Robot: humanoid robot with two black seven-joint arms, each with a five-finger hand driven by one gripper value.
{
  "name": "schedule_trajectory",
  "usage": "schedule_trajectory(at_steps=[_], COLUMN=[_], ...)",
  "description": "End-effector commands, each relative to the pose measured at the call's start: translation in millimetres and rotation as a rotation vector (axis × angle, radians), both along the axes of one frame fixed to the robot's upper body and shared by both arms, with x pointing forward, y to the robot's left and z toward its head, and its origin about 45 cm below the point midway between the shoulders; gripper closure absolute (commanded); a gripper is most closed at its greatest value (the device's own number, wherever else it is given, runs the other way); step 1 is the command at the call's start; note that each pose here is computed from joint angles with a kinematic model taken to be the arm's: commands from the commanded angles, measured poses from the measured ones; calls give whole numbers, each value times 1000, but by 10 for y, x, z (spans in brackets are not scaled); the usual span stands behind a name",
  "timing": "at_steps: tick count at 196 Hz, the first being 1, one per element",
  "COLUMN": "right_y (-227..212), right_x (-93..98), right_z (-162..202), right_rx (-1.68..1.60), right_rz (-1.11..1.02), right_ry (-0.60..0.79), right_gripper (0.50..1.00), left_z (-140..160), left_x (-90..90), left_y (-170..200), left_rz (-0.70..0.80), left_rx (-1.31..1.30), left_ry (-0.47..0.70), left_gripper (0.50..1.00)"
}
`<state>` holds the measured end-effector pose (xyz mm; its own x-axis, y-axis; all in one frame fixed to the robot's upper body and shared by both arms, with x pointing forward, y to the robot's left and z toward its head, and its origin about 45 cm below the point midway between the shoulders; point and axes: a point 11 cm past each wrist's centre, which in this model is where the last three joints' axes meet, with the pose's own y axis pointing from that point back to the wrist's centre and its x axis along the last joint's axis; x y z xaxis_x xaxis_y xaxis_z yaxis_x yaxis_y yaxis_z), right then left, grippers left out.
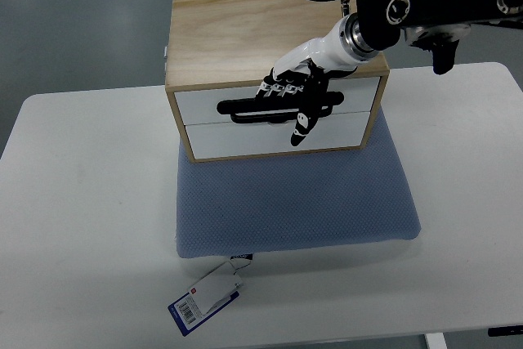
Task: Open wood drawer with right hand
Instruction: 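Lower the right hand and hook fingers around the upper drawer's black handle, then pull the upper drawer handle toward the robot with the right hand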
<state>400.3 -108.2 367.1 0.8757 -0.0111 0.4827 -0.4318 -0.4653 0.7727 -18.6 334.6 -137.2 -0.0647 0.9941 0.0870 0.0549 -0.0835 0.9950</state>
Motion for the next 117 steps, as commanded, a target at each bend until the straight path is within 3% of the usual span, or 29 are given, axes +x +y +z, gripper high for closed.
schedule_trajectory(at_steps=[1,117], right_y=[-9,-49], right_x=[3,-6], right_z=[-15,-186], right_rx=[-1,-27], right_rz=[-3,-5], right_ry=[0,7], right_gripper=[593,595], left_z=[0,0], left_x=[0,0], left_y=[0,0], left_rz=[0,0], left_rx=[0,0], left_ry=[0,0], left_gripper=[500,500])
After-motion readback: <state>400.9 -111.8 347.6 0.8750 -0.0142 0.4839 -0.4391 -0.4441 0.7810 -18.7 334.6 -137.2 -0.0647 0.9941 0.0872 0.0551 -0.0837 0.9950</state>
